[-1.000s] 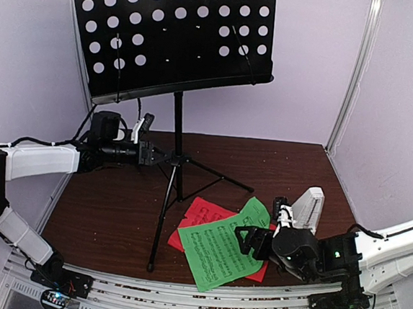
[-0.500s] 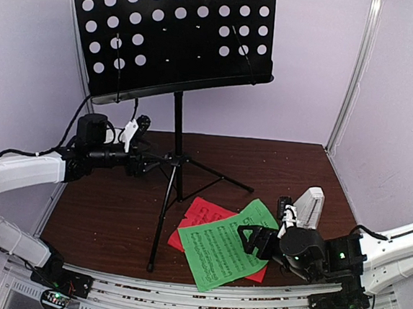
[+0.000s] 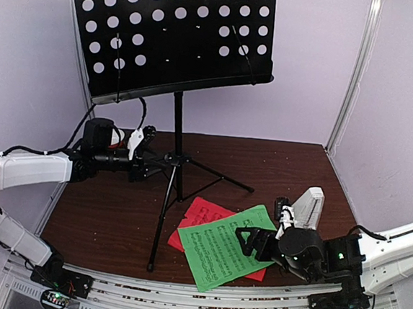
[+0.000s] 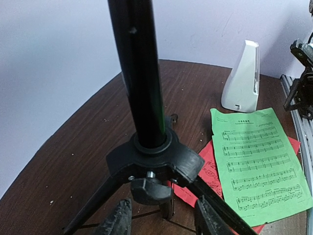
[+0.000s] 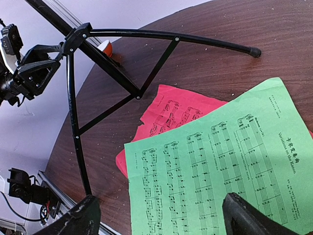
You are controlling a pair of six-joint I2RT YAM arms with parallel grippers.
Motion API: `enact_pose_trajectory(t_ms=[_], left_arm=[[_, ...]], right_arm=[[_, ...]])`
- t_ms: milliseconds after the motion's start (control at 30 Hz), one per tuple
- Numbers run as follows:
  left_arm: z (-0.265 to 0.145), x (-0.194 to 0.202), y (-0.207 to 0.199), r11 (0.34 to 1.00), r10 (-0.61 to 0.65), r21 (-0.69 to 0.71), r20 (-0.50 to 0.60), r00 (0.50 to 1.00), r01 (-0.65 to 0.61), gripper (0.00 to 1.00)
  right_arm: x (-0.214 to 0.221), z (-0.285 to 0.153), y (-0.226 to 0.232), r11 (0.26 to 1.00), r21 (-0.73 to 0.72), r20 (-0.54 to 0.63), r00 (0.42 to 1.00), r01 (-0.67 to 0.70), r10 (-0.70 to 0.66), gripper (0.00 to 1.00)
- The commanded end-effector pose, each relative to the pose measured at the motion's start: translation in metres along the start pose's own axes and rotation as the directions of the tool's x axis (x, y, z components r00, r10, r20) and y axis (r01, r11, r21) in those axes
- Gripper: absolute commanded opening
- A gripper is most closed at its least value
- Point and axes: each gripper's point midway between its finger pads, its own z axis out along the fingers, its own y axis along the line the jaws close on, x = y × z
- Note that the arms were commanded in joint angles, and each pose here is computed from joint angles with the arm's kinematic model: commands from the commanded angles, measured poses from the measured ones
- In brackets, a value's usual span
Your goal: Pack up the instrument practice props
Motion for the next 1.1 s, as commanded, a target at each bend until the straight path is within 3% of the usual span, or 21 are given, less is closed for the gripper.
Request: enact_pose_trajectory(t_ms=[0,333,500,700,867,1067], left_arm=[[0.002,-0.018,0.008,0.998,0.063,-0.005,0.052,0.997,-0.063,0.45],[0.004,-0.020,0.025,0.994,0.067,-0.095,0.059,0.996,-0.062,0.45],[0.006,-0.024,0.019,0.997,0.055,-0.053,0.084,0.995,-0.050,0.43],[0.011,-0.023,0.017,0.999,0.042,-0.016,0.087,0.995,-0.041,0.34],[0.015,-0.021,0.016,1.000,0.029,0.004,0.082,0.996,-0.029,0.32],[0.016,-0.018,0.015,1.000,-0.017,0.020,0.067,0.998,0.016,0.18]], right_arm=[[0.002,0.003,0.000,1.000,0.003,-0.005,1.000,0.010,-0.010,0.89],[0.002,0.003,0.002,1.000,0.003,-0.009,1.000,0.011,-0.011,0.89],[0.003,0.004,0.002,1.000,0.007,-0.011,1.000,0.015,-0.015,0.89],[0.004,0.006,0.003,1.000,0.012,-0.016,1.000,0.022,-0.022,0.89],[0.005,0.007,0.004,0.999,0.015,-0.021,0.999,0.028,-0.028,0.89],[0.005,0.006,0.003,0.999,0.019,-0.021,0.999,0.029,-0.029,0.89]])
